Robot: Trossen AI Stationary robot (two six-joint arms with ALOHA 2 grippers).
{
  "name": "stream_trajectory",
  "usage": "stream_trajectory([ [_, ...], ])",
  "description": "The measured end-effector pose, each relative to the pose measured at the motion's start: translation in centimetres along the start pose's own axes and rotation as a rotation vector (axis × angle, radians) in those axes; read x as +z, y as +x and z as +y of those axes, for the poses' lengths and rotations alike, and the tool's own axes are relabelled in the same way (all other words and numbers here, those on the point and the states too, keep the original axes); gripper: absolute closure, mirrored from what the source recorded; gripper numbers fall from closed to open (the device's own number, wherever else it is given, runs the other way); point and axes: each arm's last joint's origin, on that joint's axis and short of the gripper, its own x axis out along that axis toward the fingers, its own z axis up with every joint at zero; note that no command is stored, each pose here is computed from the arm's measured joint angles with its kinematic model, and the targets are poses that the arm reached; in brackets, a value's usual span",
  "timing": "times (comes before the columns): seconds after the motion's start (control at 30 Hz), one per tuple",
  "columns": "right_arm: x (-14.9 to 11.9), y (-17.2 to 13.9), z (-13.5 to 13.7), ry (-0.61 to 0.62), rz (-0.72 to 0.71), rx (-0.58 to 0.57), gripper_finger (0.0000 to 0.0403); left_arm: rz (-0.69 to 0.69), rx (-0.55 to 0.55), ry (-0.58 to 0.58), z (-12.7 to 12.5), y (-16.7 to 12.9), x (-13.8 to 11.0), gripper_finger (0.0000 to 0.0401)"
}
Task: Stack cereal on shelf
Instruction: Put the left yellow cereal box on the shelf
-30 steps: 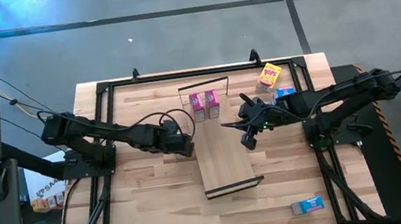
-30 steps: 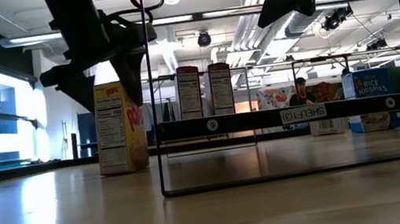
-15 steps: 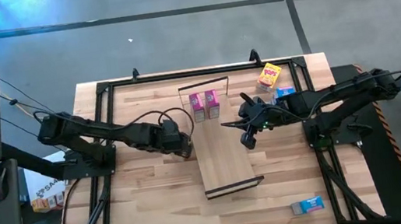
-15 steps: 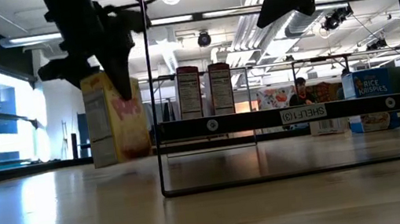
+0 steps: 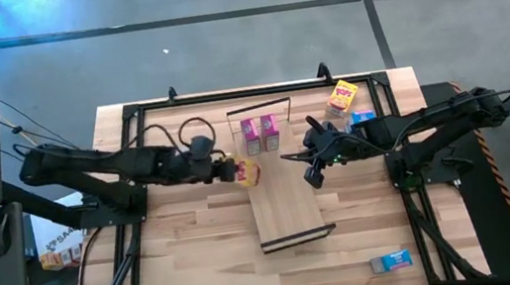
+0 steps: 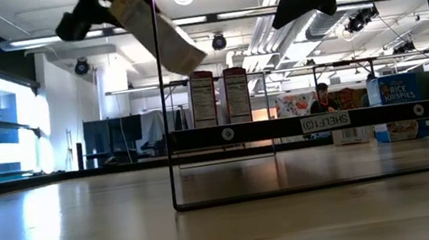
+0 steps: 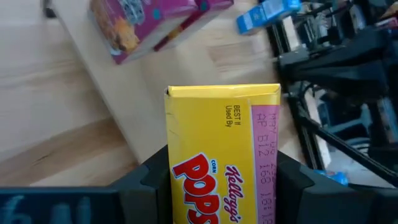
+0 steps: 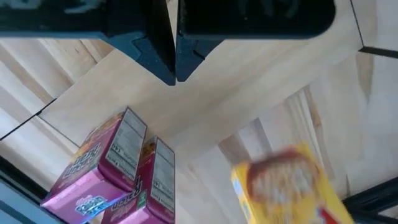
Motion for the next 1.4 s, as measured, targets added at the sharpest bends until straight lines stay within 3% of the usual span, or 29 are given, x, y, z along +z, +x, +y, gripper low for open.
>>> stream_trajectory([
  [0.23, 0.0, 0.0, 0.0, 0.027, -0.004, -0.006, 0.0402, -0.041, 0.147, -0.003, 0.6, 4.9, -1.1, 0.0243],
  [0.47, 0.2, 0.0, 0.1, 0.051, -0.031, -0.006, 0.0402, -0.050, 0.145, 0.075, 0.4, 7.1, -1.6, 0.0235],
  [1.13, 0.4, 0.0, 0.1, 0.058, -0.058, -0.014, 0.0402, -0.043, 0.139, 0.145, 0.3, 7.5, -2.1, 0.0160],
  [1.4, 0.4, 0.0, 0.1, 0.058, -0.058, -0.015, 0.0402, -0.056, 0.050, 0.134, -0.6, 7.6, -2.0, 0.0146],
])
